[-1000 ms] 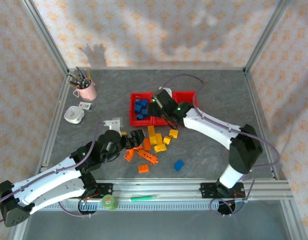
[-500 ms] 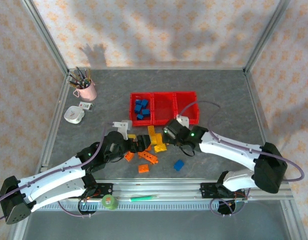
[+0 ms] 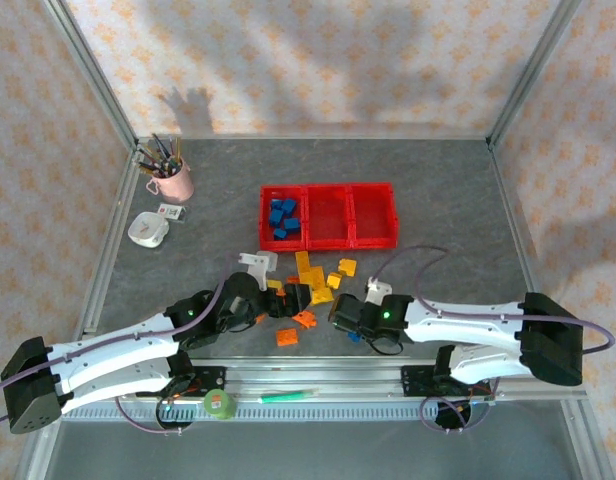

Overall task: Sort the legos into containers by color
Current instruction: Pick up the lego from the bottom-center of the table.

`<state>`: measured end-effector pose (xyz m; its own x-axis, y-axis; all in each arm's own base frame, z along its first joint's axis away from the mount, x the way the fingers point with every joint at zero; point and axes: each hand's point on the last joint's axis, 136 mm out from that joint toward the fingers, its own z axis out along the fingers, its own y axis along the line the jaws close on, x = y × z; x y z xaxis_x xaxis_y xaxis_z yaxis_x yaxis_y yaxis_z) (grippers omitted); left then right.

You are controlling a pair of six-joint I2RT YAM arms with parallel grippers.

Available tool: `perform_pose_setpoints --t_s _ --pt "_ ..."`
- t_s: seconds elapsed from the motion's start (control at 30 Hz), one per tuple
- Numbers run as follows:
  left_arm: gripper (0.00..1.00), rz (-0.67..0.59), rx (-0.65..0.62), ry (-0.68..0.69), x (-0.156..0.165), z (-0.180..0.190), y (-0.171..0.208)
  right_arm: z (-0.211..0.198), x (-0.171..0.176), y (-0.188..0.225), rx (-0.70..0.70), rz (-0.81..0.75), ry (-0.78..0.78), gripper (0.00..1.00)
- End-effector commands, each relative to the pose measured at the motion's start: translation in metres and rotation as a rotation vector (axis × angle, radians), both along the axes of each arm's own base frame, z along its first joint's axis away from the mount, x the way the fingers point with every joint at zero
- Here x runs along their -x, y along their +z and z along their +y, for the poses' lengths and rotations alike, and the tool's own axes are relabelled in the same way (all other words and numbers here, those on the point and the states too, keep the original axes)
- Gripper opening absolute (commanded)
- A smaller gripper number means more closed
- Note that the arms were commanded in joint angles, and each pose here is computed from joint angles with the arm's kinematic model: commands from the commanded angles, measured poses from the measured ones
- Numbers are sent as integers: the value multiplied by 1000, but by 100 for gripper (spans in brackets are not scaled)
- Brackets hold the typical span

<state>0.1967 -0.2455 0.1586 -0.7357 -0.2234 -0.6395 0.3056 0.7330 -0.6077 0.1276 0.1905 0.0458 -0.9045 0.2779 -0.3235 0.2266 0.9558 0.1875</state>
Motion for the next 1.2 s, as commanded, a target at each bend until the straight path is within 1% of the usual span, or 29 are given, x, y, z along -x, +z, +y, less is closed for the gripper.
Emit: perform_pose_setpoints --t_s 0.0,0.17,0.4,0.63,0.83,0.93,1.07,1.17 --pt "99 -17 26 31 -4 1 4 7 1 -4 -58 -6 -69 82" --pt "99 -10 21 42 -3 5 2 10 0 -13 -11 -4 -50 73" --pt "99 -17 27 60 -3 11 4 17 -4 -18 11 -20 -18 58" --pt "99 -28 12 81 -5 15 7 22 -7 -21 14 -30 7 42" --pt "99 -33 11 90 -6 16 9 27 -11 -16 9 -50 33 30" --pt "99 -35 3 99 -8 17 10 29 -16 -5 3 -82 42 26" --pt "99 -38 -8 117 -10 20 15 33 -29 17 -12 -142 55 25" --pt "99 -47 -32 140 -12 25 19 39 -47 40 -39 -195 73 25"
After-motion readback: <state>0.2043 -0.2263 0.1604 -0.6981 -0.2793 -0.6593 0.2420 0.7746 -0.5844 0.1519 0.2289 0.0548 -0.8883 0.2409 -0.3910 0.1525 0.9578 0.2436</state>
